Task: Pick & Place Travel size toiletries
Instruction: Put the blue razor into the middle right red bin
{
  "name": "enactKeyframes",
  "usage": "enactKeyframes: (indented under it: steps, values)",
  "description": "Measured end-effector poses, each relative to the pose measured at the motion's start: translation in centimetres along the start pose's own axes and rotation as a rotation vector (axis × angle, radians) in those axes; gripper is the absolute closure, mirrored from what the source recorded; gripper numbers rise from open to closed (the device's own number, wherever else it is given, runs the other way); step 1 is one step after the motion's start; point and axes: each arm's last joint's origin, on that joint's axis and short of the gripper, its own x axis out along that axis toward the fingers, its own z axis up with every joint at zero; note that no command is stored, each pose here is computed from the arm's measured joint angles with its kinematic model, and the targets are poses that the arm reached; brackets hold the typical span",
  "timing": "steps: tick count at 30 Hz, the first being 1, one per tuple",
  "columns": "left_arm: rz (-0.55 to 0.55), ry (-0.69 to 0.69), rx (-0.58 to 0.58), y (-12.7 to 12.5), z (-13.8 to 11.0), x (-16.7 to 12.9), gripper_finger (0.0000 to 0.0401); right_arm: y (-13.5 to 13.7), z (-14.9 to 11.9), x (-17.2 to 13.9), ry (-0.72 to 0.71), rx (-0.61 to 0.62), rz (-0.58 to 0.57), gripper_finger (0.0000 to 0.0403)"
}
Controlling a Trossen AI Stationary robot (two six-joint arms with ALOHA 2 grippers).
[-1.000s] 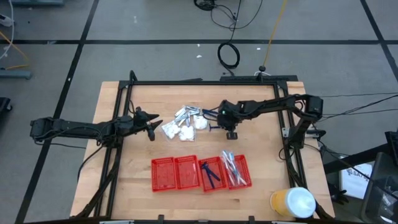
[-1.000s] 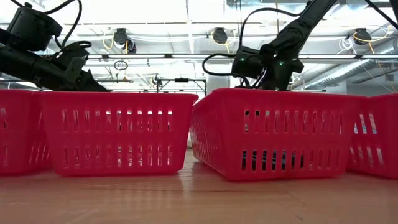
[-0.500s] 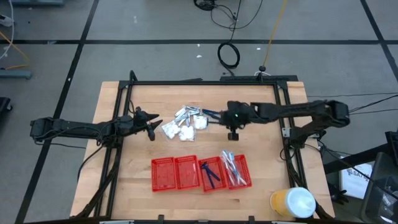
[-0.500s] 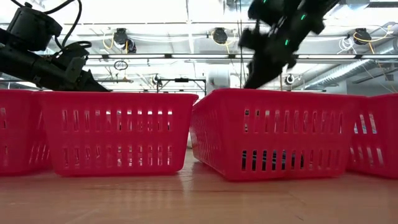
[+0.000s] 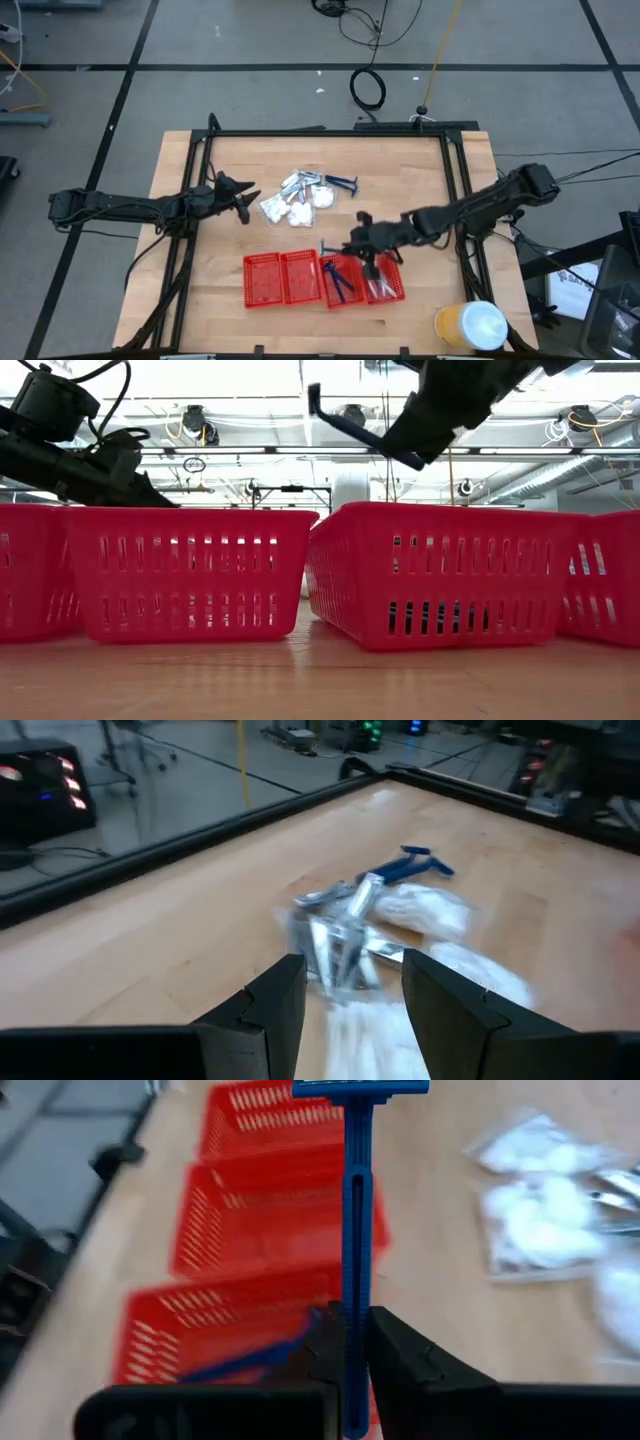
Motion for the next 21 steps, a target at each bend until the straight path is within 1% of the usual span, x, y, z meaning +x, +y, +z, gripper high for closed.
enactKeyframes:
  steps: [3,7,12,15,19,21]
  values:
    - [0.077,-0.02,0.034,0.2,0.1,0.0,0.0235,1.6,-0.7,1.3,0.003,0.091,0.041,0.0387]
    - [0.156,-0.042,0.007,0.4,0.1,0.0,0.0235,3.7,-1.7,2.9,-0.005,0.21,0.099,0.0387]
    - [0.154,-0.045,-0.044,0.4,0.1,0.0,0.0235,5.6,-3.4,4.1,0.033,0.333,0.087,0.0387]
    - [0.15,-0.05,-0.113,0.4,0.1,0.0,0.0235,6.2,-4.0,4.3,0.064,0.401,0.088,0.0387]
    - [0.14,-0.052,-0.195,0.4,0.1,0.0,0.0235,6.9,-4.3,4.1,0.047,0.441,0.066,0.0387]
    - [0.138,-0.053,-0.224,0.4,0.1,0.0,0.0235,7.0,-4.3,3.9,0.048,0.479,0.064,0.0387]
